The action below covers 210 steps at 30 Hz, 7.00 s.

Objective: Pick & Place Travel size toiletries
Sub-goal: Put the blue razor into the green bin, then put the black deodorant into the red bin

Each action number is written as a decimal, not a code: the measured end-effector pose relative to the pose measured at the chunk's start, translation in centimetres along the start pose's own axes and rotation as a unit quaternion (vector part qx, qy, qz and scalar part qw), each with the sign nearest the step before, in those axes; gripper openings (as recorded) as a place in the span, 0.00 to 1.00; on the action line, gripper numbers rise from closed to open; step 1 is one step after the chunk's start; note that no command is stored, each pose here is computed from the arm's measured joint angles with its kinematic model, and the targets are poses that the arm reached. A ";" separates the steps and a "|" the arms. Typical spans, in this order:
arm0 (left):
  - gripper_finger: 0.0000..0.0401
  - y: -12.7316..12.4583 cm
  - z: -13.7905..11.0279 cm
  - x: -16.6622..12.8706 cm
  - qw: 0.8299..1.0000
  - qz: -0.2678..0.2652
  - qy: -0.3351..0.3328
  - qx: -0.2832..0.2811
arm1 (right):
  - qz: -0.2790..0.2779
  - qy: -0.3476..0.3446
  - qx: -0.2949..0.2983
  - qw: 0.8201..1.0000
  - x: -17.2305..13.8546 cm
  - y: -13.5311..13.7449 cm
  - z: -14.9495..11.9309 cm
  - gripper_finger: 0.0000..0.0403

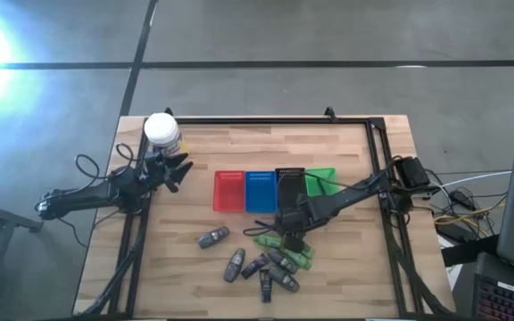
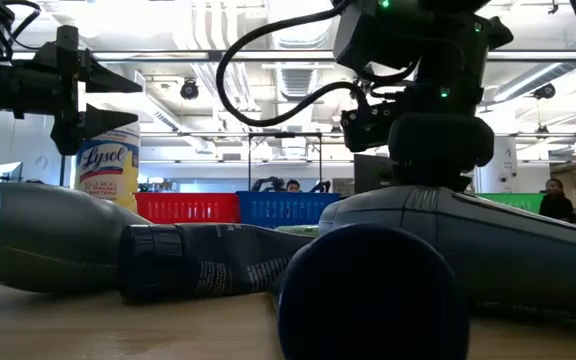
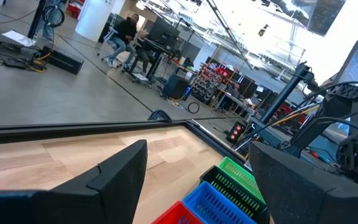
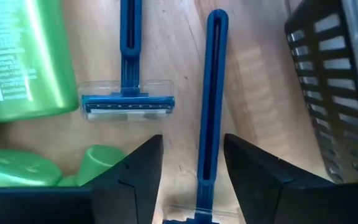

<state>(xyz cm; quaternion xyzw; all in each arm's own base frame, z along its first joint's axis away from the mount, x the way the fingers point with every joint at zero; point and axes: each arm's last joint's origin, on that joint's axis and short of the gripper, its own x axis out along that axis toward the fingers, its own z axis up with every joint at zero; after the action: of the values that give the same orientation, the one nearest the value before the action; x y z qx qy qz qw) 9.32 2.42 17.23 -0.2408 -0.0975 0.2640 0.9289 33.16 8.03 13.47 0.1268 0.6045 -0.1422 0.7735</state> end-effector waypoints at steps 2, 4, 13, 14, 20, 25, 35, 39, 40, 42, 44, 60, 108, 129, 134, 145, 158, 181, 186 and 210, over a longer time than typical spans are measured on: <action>0.71 0.0 0.0 0.0 1.000 0.000 0.000 0.000 | -0.001 0.003 0.015 1.000 0.1 -0.2 -0.1 0.38; 0.71 0.0 0.0 0.0 1.000 0.000 0.000 0.000 | 0.001 0.010 0.025 1.000 0.2 -0.3 -0.3 0.33; 0.71 0.0 0.0 0.0 1.000 0.000 0.000 0.000 | 0.004 0.021 0.041 0.999 0.4 -0.4 -0.6 0.06; 0.71 0.0 0.0 0.0 1.000 0.000 0.000 0.000 | 0.004 0.021 0.040 0.999 0.4 -0.4 -0.5 0.05; 0.71 0.0 0.0 0.0 1.000 0.000 0.000 0.000 | 0.018 0.055 0.046 0.997 -1.3 -0.3 -0.6 0.05; 0.71 0.0 0.0 0.0 1.000 0.000 -0.001 0.000 | 0.050 0.035 0.126 0.990 -6.7 -0.3 -0.6 0.05; 0.71 0.0 0.0 0.0 1.000 0.000 0.000 0.000 | -0.008 -0.011 0.481 0.877 -11.6 -9.0 -2.9 0.06; 0.71 0.0 0.0 0.0 1.000 0.000 0.000 0.000 | -0.007 -0.017 0.519 0.855 -9.7 -12.8 -3.1 0.06; 0.71 0.0 0.0 0.0 1.000 0.000 0.000 0.000 | -0.011 -0.014 0.524 0.851 -9.1 -13.5 -3.2 0.06; 0.71 0.0 0.0 0.0 1.000 0.000 0.000 0.000 | -0.006 -0.010 0.531 0.847 -7.9 -14.4 -3.3 0.07; 0.71 0.0 0.0 0.0 1.000 0.000 0.000 0.000 | 0.006 -0.007 0.537 0.843 -7.2 -15.0 -3.2 0.09; 0.71 0.0 0.0 0.0 1.000 0.000 0.000 0.000 | 0.066 -0.053 0.292 0.953 -10.5 -9.6 -0.2 0.60; 0.71 0.0 0.0 0.0 1.000 0.001 0.001 0.000 | 0.007 -0.020 0.028 0.999 1.4 2.6 4.4 0.16; 0.71 0.0 0.0 0.0 1.000 0.000 0.001 0.000 | 0.034 -0.021 0.165 0.985 -9.1 1.4 2.1 0.05; 0.71 0.0 0.0 0.0 1.000 0.000 0.001 0.000 | -0.032 -0.027 0.395 0.918 -12.4 -3.5 -0.4 0.05; 0.71 0.0 0.0 0.0 1.000 0.001 0.001 0.001 | -0.047 -0.034 0.531 0.845 -6.5 -12.0 -3.3 0.06; 0.71 0.0 0.0 0.0 1.000 0.001 0.002 0.001 | -0.025 -0.032 0.516 0.856 -6.9 -11.6 -2.6 0.50; 0.71 -0.1 0.1 0.0 0.993 -0.003 -0.004 -0.119 | 0.110 0.035 0.242 0.964 -9.3 -5.3 -1.7 0.66; 0.71 -0.1 0.2 0.0 0.975 -0.006 -0.007 -0.222 | 0.120 0.048 0.179 0.975 -9.3 -1.8 -2.7 0.64; 0.71 -2.5 1.6 1.0 0.963 0.010 0.266 -0.047 | 0.081 0.101 0.152 0.980 -7.3 3.1 -4.0 0.74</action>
<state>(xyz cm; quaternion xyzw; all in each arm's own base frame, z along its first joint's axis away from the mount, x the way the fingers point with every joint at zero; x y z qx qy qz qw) 10.76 1.74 19.92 -0.3464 0.1436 0.1948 0.9063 29.04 12.91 19.63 0.3051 0.6382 -0.1564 0.6893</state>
